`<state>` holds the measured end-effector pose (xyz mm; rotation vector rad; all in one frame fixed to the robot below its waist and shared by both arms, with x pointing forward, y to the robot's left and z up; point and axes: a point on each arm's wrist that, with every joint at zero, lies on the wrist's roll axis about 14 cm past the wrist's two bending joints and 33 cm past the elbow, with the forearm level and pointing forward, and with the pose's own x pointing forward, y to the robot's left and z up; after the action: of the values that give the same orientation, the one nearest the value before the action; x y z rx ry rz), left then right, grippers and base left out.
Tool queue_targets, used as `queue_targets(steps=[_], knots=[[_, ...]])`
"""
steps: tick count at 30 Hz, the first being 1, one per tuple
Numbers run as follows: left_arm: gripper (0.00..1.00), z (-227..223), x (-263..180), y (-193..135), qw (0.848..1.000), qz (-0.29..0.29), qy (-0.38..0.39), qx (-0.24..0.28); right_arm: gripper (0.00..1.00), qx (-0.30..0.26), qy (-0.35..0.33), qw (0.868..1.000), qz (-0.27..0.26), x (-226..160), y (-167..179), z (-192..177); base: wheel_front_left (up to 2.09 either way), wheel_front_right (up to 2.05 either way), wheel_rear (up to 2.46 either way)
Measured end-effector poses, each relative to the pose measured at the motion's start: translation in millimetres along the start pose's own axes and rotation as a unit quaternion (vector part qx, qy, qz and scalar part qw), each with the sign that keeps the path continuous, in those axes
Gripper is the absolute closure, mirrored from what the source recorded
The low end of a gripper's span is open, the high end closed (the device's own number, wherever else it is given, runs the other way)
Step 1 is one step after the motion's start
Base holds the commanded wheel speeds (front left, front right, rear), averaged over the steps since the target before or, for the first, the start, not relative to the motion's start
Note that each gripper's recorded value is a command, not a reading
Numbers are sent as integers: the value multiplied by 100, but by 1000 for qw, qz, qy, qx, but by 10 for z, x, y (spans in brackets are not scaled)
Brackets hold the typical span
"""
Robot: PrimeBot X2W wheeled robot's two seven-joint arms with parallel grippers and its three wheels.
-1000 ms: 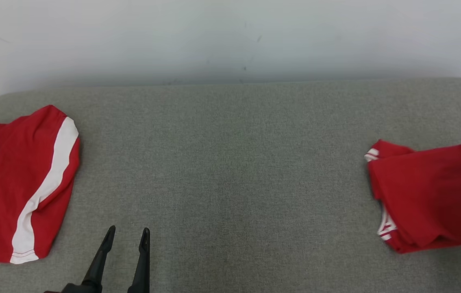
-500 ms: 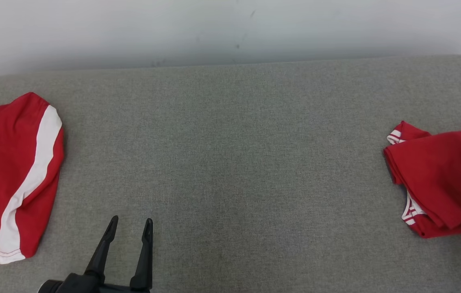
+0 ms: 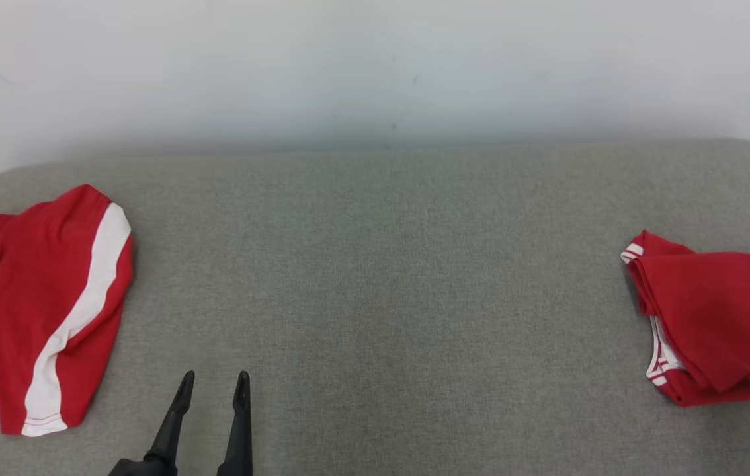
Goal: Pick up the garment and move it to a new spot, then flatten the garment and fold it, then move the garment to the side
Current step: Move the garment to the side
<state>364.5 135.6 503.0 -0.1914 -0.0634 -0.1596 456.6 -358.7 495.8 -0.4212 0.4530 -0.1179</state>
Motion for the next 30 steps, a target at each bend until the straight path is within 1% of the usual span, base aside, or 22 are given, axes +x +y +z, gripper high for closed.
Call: queue_targets(steps=[3,6,8,13,19,21,24,26,30], knots=[[0,53,-69,101,1000,23,-7,-3,0,40,-48,998,11,-80,146,86,0,0,0],[0,72,-184,222,999,47,-6,1,0,81,-90,992,27,-183,347,142,0,0,0],[0,129,-241,304,998,65,-15,-5,0,111,-124,985,36,-255,464,228,0,0,0],[0,225,-384,465,995,92,-29,-6,0,160,-172,969,74,-466,939,329,0,0,0],[0,316,-527,511,995,93,-40,4,0,202,-213,951,97,-840,1377,437,0,0,0],[0,344,-562,508,995,90,-43,7,0,207,-221,948,103,-978,1494,462,0,0,0],[0,376,-612,500,995,87,-48,11,0,218,-228,942,109,-1154,1584,470,0,0,0],[0,388,-645,509,995,89,-50,12,0,236,-236,936,114,-1239,1605,497,0,0,0],[0,343,-692,490,995,86,-45,16,0,248,-233,932,120,-1354,1642,416,0,0,0]])
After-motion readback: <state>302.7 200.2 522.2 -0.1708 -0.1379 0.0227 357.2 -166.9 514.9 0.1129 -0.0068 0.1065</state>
